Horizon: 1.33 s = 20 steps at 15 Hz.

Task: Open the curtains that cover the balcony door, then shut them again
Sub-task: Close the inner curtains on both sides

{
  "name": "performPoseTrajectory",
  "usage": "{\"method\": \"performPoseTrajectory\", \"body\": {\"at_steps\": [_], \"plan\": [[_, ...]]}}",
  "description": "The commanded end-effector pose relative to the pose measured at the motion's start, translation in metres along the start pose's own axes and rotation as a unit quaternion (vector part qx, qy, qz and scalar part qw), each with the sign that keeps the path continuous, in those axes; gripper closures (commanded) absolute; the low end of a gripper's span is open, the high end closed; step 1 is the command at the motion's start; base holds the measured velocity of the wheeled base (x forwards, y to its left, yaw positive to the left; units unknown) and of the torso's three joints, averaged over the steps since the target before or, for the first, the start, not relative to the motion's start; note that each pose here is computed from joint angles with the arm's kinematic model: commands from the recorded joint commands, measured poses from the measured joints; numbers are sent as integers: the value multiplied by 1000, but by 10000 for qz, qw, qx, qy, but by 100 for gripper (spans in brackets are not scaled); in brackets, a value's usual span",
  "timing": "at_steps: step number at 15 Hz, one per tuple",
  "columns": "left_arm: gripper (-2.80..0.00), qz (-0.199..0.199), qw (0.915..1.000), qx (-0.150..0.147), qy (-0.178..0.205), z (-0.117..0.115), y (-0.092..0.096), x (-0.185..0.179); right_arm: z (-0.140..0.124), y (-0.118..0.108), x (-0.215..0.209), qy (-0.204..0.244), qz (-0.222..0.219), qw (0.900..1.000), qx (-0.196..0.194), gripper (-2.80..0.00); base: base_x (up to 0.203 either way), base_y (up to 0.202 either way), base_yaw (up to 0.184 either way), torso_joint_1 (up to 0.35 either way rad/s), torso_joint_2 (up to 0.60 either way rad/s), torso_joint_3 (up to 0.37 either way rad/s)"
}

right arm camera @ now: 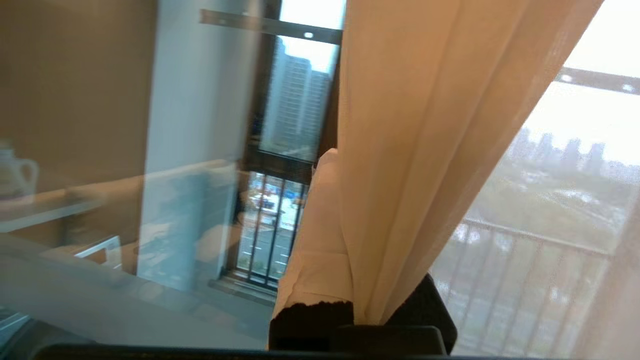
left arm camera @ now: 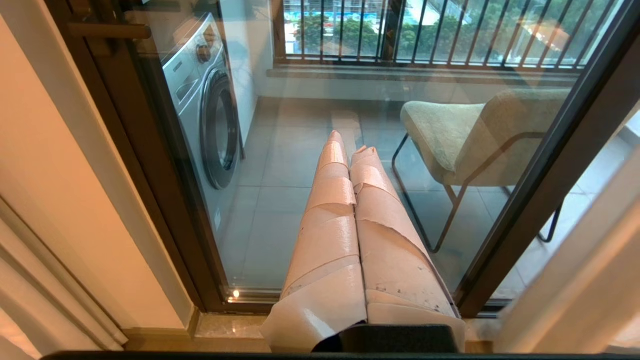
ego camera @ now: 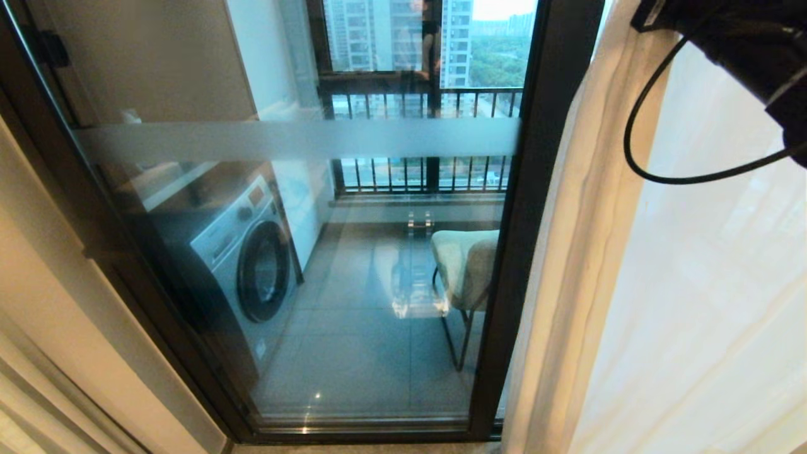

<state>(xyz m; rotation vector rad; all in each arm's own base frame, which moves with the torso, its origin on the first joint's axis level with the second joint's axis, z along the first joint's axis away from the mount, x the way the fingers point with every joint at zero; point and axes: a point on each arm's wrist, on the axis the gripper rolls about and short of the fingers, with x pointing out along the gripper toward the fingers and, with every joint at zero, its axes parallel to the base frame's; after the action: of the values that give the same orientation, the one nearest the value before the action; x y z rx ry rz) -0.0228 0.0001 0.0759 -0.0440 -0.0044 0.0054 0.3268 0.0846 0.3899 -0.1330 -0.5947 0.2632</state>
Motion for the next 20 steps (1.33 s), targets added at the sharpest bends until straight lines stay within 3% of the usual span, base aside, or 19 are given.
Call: {"method": "performPoseTrajectory", "body": {"at_steps": [1, 15, 20], "plan": [[0, 3, 10000, -2, -2, 0, 0, 0, -13, 22, 11, 26, 231, 9997, 50, 0, 0, 0, 0, 0, 0, 0], [0, 3, 10000, -2, -2, 0, 0, 0, -48, 94, 50, -121, 856, 9960, 208, 0, 0, 0, 0, 0, 0, 0], [0, 3, 10000, -2, -2, 0, 0, 0, -64, 101, 57, -128, 869, 9959, 225, 0, 0, 0, 0, 0, 0, 0]]}}
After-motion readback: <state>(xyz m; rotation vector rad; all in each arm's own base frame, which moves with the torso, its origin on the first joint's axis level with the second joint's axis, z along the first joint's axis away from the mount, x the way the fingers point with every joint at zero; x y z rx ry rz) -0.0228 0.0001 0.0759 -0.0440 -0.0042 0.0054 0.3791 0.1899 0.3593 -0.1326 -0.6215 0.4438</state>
